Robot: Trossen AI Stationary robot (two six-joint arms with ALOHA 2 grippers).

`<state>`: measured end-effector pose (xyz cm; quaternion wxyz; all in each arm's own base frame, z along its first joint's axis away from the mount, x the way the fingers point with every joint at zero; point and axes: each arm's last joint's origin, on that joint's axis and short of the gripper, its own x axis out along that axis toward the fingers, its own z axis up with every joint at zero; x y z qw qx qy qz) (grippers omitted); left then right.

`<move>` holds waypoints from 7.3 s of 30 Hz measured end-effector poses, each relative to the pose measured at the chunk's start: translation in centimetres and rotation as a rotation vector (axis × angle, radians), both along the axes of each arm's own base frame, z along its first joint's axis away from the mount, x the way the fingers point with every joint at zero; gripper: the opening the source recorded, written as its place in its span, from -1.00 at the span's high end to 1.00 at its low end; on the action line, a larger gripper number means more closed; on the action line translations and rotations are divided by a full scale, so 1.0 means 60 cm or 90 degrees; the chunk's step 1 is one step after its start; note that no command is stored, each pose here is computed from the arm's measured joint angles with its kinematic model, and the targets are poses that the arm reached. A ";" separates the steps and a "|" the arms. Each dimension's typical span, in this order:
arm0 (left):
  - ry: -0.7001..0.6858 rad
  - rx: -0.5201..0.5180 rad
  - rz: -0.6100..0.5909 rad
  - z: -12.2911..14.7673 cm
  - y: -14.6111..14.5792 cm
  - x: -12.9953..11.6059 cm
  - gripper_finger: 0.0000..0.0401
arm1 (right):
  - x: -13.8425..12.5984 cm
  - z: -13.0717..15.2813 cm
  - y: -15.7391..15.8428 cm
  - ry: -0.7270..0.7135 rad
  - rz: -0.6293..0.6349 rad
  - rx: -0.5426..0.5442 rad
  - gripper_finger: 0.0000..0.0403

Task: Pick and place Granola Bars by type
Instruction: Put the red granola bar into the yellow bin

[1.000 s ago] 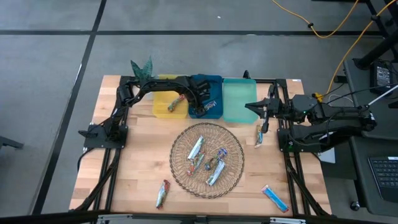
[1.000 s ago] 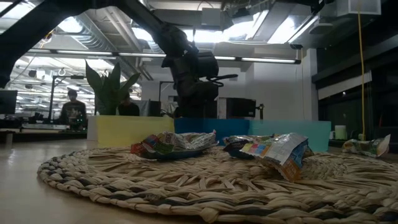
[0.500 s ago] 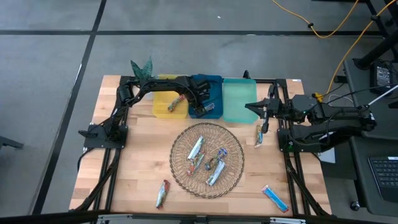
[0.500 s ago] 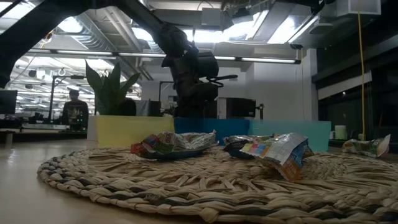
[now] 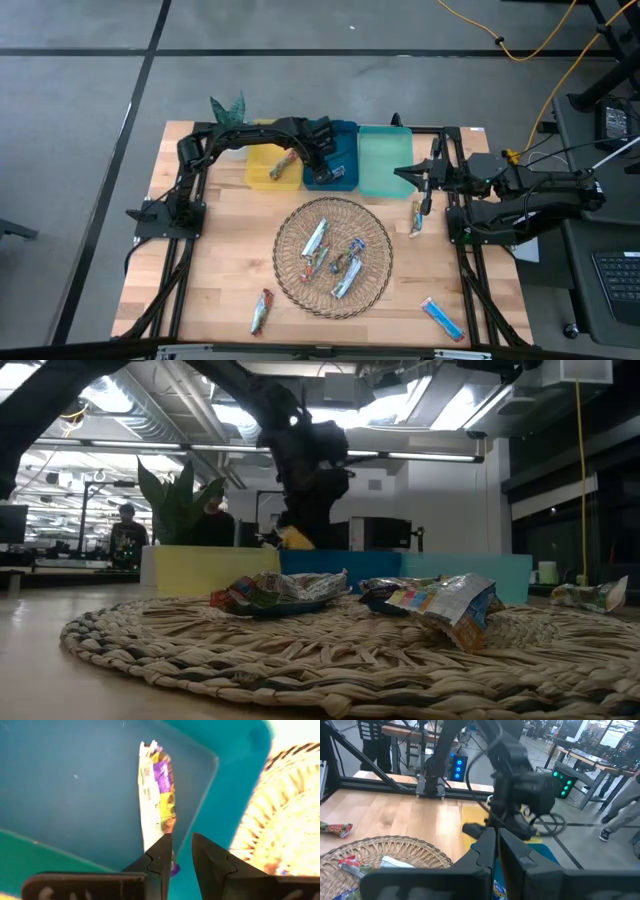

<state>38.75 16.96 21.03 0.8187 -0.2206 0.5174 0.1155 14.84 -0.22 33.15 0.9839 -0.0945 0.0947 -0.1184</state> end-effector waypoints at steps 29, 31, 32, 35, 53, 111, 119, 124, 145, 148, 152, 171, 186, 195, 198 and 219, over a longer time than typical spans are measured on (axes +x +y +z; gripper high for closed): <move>-0.184 0.074 -0.018 0.213 -0.275 -0.037 0.71 | 0.000 0.000 0.000 0.003 0.001 -0.004 0.87; -0.186 0.065 -0.034 0.213 -0.299 -0.037 0.71 | 0.000 0.000 0.000 0.003 0.001 -0.004 0.87; -0.186 0.057 -0.036 0.213 -0.310 -0.038 0.70 | 0.000 0.000 0.000 0.003 0.001 -0.004 0.87; -0.186 0.031 -0.041 0.213 -0.344 -0.040 0.70 | 0.000 0.000 0.000 0.000 0.001 -0.004 0.87; -0.189 -0.028 -0.107 0.212 -0.588 -0.122 0.77 | 0.000 0.002 0.000 -0.007 0.000 0.000 0.87; 0.258 -0.006 0.225 -0.101 -0.760 -0.187 -0.16 | 0.000 -0.002 0.000 -0.019 -0.016 0.096 0.87; 0.271 -0.014 0.223 -0.101 -0.761 -0.188 0.34 | 0.000 -0.002 0.000 -0.019 -0.016 0.096 0.87; 0.272 -0.015 0.223 -0.100 -0.761 -0.188 0.64 | 0.000 -0.002 0.000 -0.019 -0.016 0.096 0.87; 0.107 0.006 0.252 0.027 -0.699 -0.189 0.86 | 0.000 -0.002 0.000 -0.019 -0.017 0.096 0.87; 0.063 0.018 0.253 0.054 -0.679 -0.187 0.86 | 0.000 -0.002 0.000 -0.019 -0.017 0.096 0.87; 0.016 0.035 0.244 0.089 -0.652 -0.188 0.85 | 0.000 -0.002 0.000 -0.019 -0.017 0.096 0.87; -0.122 0.138 0.218 0.221 -0.474 -0.182 0.87 | 0.000 -0.002 0.000 -0.019 -0.017 0.096 0.87; -0.116 0.152 0.249 0.274 -0.267 -0.188 0.86 | 0.000 0.000 0.000 -0.002 -0.002 0.012 0.87; -0.205 0.104 0.244 0.288 -0.134 -0.180 0.88 | 0.000 0.000 0.000 0.003 0.001 -0.005 0.87; -0.197 0.100 0.271 0.284 -0.092 -0.190 0.88 | 0.000 -0.001 0.000 0.004 0.001 -0.006 0.87; -0.011 0.111 0.203 0.168 0.047 -0.173 0.88 | 0.000 -0.002 0.000 0.019 0.008 -0.048 0.87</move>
